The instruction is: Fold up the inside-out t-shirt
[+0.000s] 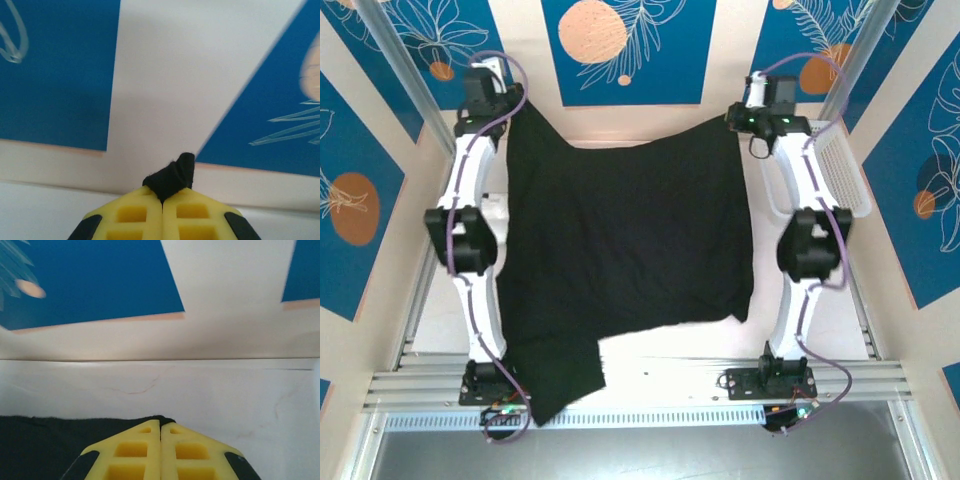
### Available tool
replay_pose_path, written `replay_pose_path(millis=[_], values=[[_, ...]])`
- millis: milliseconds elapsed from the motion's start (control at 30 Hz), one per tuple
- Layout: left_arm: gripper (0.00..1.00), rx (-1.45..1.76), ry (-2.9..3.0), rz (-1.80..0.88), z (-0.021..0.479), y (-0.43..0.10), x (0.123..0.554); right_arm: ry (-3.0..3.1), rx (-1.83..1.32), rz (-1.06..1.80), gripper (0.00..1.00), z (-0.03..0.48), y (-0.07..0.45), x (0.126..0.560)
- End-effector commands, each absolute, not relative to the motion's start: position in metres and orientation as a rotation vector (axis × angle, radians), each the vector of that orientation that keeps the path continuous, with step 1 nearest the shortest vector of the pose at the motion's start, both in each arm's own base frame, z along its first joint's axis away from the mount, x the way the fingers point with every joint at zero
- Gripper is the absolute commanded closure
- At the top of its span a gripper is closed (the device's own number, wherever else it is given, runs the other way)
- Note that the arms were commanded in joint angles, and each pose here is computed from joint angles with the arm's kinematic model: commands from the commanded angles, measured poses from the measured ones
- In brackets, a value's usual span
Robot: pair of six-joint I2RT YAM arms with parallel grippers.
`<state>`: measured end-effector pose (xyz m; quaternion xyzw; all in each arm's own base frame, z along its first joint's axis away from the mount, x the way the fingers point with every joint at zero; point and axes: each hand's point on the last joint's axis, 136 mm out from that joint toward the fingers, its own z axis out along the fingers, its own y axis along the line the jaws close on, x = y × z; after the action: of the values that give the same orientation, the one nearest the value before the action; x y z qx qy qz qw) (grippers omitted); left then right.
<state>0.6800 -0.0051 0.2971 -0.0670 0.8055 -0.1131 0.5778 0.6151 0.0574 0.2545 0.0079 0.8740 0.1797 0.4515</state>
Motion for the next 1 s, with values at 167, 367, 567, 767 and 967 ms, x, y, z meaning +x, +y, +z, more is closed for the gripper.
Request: replay_pose_path(millis=[167, 367, 567, 767, 967], values=[[0.48, -0.176, 1.868, -0.267, 0.295, -0.007, 0.691, 2.307, 0.046, 0.360, 0.68, 0.224, 0.056, 0.623], [0.27, -0.142, 1.992, -0.313, 0.296, -0.044, 0.638, 2.379, 0.044, 0.391, 0.60, 0.218, 0.075, 0.546], [0.29, 0.118, 1.877, -0.523, 0.281, -0.150, 0.534, 2.588, 0.169, 0.447, 0.58, 0.162, 0.100, 0.415], [0.35, 0.712, 1.677, -0.725, 0.228, -0.290, 0.385, 2.752, 0.313, 0.357, 0.57, 0.103, 0.091, 0.299], [0.39, 1.184, 1.553, -0.747, 0.160, -0.379, 0.284, 2.751, 0.513, 0.233, 0.56, 0.073, 0.056, 0.267]])
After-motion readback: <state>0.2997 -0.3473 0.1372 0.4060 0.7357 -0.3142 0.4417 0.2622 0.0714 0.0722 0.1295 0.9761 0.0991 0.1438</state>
